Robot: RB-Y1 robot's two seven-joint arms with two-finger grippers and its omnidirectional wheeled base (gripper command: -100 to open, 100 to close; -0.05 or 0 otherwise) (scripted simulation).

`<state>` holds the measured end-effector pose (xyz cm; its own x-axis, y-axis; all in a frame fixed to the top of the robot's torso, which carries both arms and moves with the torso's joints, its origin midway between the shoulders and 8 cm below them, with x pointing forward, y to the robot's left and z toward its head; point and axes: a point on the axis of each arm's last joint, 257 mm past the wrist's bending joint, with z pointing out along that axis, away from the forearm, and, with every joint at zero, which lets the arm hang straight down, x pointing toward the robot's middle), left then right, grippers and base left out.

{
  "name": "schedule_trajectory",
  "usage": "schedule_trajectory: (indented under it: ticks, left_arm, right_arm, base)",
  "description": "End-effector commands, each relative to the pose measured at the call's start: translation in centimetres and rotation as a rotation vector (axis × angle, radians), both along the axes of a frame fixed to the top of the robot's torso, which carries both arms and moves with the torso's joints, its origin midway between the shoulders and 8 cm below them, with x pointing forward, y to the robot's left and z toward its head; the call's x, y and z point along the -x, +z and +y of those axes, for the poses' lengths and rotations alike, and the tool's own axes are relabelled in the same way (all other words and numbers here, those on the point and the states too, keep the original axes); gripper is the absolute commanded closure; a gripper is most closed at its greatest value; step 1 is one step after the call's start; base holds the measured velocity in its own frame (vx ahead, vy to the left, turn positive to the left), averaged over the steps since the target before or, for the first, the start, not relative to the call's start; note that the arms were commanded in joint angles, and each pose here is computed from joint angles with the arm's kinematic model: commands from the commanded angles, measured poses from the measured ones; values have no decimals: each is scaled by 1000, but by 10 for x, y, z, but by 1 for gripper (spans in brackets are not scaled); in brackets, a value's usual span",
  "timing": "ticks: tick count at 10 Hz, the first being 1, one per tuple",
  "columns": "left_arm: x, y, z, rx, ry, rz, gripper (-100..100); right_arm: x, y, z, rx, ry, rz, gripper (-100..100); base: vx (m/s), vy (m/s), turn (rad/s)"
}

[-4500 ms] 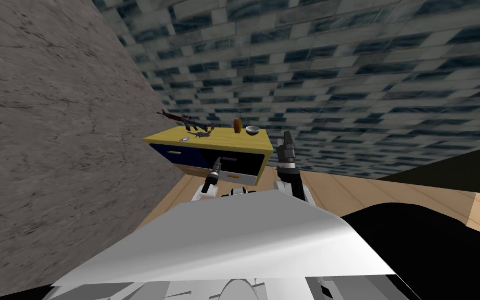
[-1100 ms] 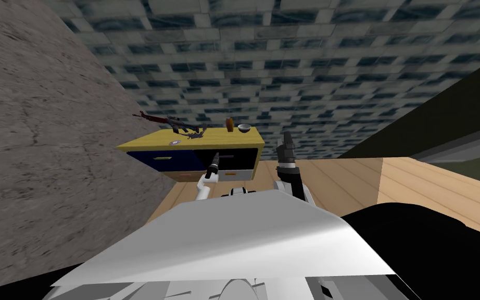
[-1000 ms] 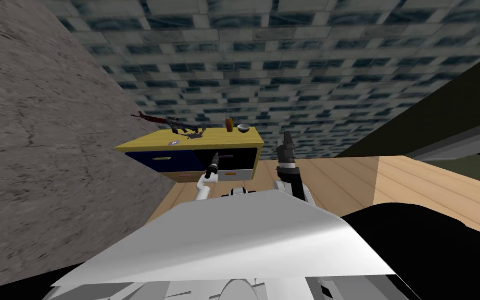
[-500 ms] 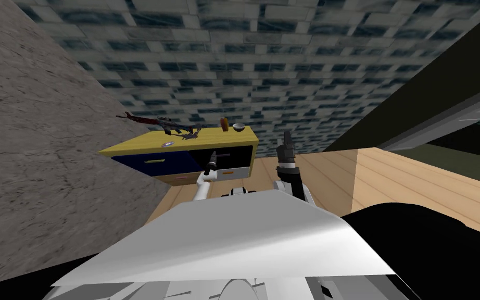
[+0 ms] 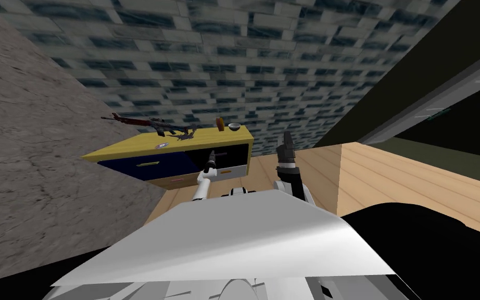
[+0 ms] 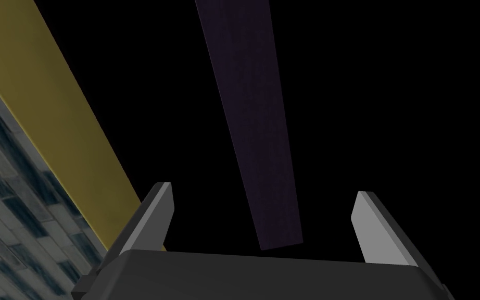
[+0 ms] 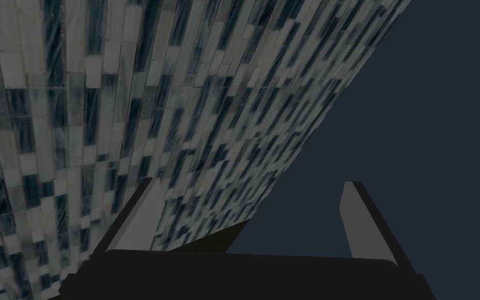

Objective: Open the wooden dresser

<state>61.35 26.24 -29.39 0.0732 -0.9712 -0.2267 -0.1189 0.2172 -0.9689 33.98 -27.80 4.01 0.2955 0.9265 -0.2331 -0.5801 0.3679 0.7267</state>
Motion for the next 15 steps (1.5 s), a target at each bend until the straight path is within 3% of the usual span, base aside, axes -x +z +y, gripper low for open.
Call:
schedule_trajectory:
  ticks: [1, 2, 3, 4, 5, 6, 7, 8, 9, 10, 11, 12, 13, 14, 15]
  left_arm:
    - [6, -1, -5, -10, -18, 0, 100]
    - [13, -8, -9, -13, -30, 14, 100]
    - [14, -1, -14, -21, -43, -1, 100]
    - [25, -12, -21, -25, -61, 18, 100]
    - [22, -1, -25, -29, -69, -3, 100]
    - [33, -10, -34, -32, -93, 13, 100]
    - [31, -2, -37, -34, -97, -4, 100]
    - [42, -12, -47, -34, -122, 16, 100]
    - [41, -2, -49, -36, -126, -4, 100]
    - [52, -11, -62, -34, -154, 12, 100]
    - [51, -3, -64, -35, -156, -4, 100]
    - [63, -9, -78, -30, -187, 8, 100]
    - [62, -3, -79, -30, -187, -3, 100]
    - [75, -12, -92, -22, -215, 16, 100]
    - [74, -3, -94, -23, -219, -1, 100]
  right_arm:
    - [0, 0, 0, 0, 0, 0, 0]
    - [0, 0, 0, 0, 0, 0, 0]
    - [0, 0, 0, 0, 0, 0, 0]
    - [0, 0, 0, 0, 0, 0, 0]
    - [0, 0, 0, 0, 0, 0, 0]
    - [0, 0, 0, 0, 0, 0, 0]
    - [0, 0, 0, 0, 0, 0, 0]
    - [0, 0, 0, 0, 0, 0, 0]
    - [0, 0, 0, 0, 0, 0, 0]
    - [0, 0, 0, 0, 0, 0, 0]
    - [0, 0, 0, 0, 0, 0, 0]
    - [0, 0, 0, 0, 0, 0, 0]
    - [0, 0, 0, 0, 0, 0, 0]
    - [0, 0, 0, 0, 0, 0, 0]
    - [0, 0, 0, 0, 0, 0, 0]
  base:
    - [42, 2, 188]
    - [124, -12, 285]
    - [107, -21, 152]
    - [82, -25, 161]
    - [52, -20, 96]
    - [66, -15, 174]
    - [60, -12, 104]
    - [75, -8, 176]
    - [61, -16, 113]
    - [74, -15, 190]
    - [57, -22, 117]
    - [70, -11, 212]
    - [49, -18, 82]
    - [66, -23, 167]
    - [54, -15, 133]
